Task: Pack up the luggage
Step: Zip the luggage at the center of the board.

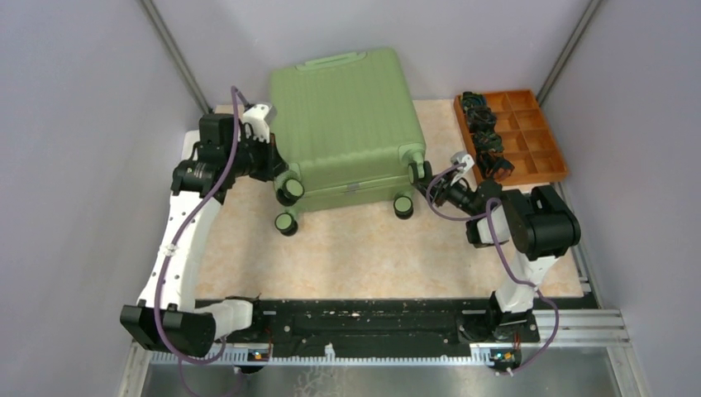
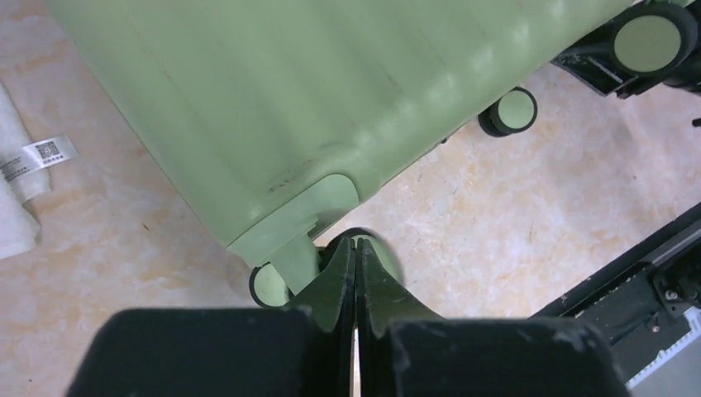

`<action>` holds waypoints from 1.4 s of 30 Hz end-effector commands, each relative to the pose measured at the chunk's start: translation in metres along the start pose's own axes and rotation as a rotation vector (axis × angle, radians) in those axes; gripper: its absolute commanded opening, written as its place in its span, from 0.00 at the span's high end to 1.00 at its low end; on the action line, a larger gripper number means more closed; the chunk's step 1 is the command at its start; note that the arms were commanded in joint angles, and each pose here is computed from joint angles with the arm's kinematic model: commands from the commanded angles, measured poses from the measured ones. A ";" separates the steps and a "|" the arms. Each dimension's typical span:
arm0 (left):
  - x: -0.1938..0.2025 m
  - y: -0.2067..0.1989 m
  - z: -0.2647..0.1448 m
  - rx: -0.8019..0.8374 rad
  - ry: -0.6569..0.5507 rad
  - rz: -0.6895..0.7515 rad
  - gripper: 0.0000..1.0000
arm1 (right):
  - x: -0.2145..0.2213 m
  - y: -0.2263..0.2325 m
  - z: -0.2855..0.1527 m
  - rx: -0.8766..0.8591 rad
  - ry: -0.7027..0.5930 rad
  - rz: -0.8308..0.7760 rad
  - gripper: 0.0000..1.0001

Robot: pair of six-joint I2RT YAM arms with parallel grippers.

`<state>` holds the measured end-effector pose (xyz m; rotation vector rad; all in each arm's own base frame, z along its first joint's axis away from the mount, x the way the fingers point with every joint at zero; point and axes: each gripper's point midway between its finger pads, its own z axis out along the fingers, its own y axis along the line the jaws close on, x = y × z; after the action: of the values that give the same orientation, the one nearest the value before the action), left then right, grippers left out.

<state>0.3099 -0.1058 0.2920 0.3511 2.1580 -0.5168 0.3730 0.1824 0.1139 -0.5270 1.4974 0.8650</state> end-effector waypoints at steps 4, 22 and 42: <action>-0.006 -0.004 0.000 0.035 0.002 0.082 0.99 | -0.036 0.002 0.002 0.002 -0.089 -0.102 1.00; 0.092 0.004 0.017 0.061 0.214 0.030 0.02 | -0.050 -0.006 -0.012 0.019 -0.152 -0.033 0.92; 0.056 0.004 0.036 0.073 0.079 -0.006 0.91 | -0.041 -0.011 -0.004 0.000 -0.046 -0.009 0.39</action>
<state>0.2814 -0.0987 0.2018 0.2154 2.3952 -0.5694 0.3777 0.1596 0.1258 -0.4190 1.5353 0.8596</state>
